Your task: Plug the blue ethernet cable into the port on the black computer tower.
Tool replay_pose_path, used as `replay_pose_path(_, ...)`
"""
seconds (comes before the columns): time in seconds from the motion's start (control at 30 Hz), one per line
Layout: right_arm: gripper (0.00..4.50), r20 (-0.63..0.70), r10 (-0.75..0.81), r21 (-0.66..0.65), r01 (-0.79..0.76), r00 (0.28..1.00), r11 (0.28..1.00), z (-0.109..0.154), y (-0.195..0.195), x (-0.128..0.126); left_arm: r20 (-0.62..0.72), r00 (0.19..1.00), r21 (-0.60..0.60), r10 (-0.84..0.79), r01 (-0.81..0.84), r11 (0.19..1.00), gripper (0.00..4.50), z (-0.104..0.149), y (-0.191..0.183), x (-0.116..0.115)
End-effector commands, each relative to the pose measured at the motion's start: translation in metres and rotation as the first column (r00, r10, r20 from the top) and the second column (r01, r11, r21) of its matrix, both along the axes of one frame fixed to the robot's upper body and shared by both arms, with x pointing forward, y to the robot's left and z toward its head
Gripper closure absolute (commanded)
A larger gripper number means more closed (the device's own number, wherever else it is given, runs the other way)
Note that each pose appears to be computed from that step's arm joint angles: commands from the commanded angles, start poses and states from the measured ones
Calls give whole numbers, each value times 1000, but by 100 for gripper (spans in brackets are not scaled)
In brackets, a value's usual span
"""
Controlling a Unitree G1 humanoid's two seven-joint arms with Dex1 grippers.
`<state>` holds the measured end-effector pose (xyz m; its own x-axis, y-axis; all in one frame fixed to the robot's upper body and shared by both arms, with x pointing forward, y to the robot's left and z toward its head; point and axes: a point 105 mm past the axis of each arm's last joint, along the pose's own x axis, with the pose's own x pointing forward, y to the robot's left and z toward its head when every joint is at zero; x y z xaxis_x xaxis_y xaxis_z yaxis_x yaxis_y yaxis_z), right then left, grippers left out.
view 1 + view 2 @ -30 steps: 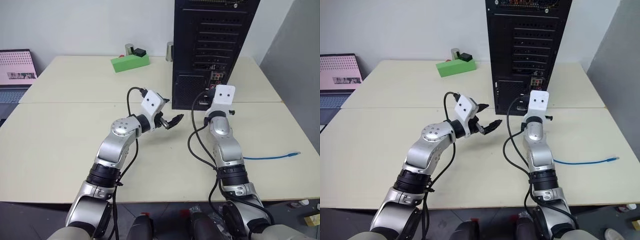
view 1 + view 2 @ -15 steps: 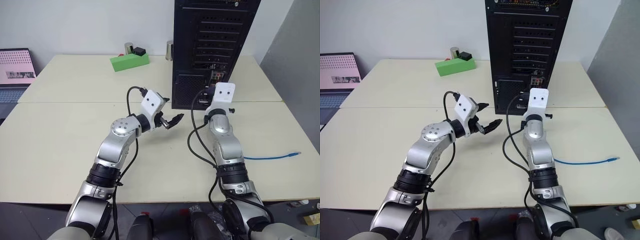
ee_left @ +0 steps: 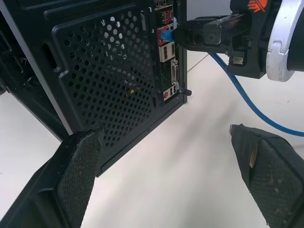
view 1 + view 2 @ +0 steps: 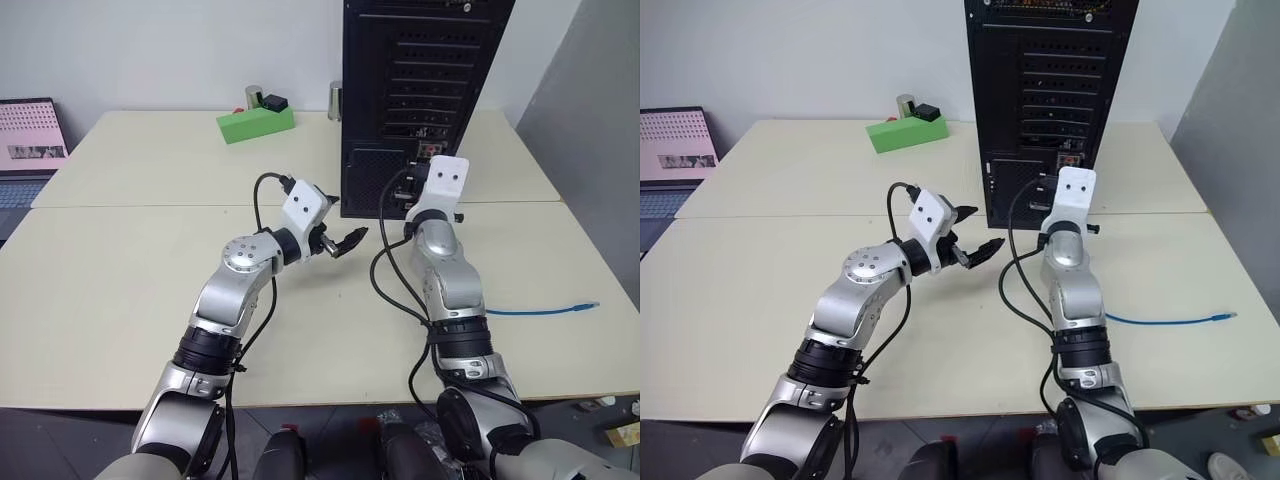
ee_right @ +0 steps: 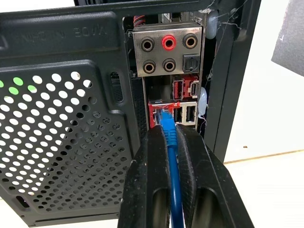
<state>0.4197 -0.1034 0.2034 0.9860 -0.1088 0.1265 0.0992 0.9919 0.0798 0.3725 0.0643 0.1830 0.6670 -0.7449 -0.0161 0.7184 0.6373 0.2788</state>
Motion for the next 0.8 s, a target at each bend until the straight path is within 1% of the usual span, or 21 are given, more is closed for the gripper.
replay_pose_path(0.03, 450, 109, 34, 11, -35, 993, 999, 35, 12, -2, 62, 998, -17, -11, 12, 1000, 2, 16, -3, -3)
replay_pose_path(0.47, 450, 94, 38, 41, -42, 995, 998, 34, 16, 1, 59, 998, -20, -9, 10, 1000, 2, 15, -3, -3)
replay_pose_path(0.67, 450, 89, 78, 67, -84, 993, 994, 27, 17, -2, 58, 998, -20, -4, 5, 1000, 2, 15, -2, -2)
replay_pose_path(0.7, 416, 83, 84, 65, -90, 993, 994, 23, 16, -4, 59, 998, -21, -2, 3, 1000, 1, 15, -1, -2)
replay_pose_path(0.73, 395, 75, 95, 61, -100, 993, 993, 18, 15, -6, 59, 998, -20, 0, 1, 1000, 0, 14, 0, -2)
replay_pose_path(0.77, 358, 69, 104, 55, -108, 992, 993, 15, 14, -8, 59, 998, -19, 2, -1, 1000, 0, 14, 0, -2)
replay_pose_path(0.8, 344, 65, 111, 51, -114, 992, 992, 13, 14, -10, 59, 998, -19, 3, -2, 1000, 0, 14, 1, -1)
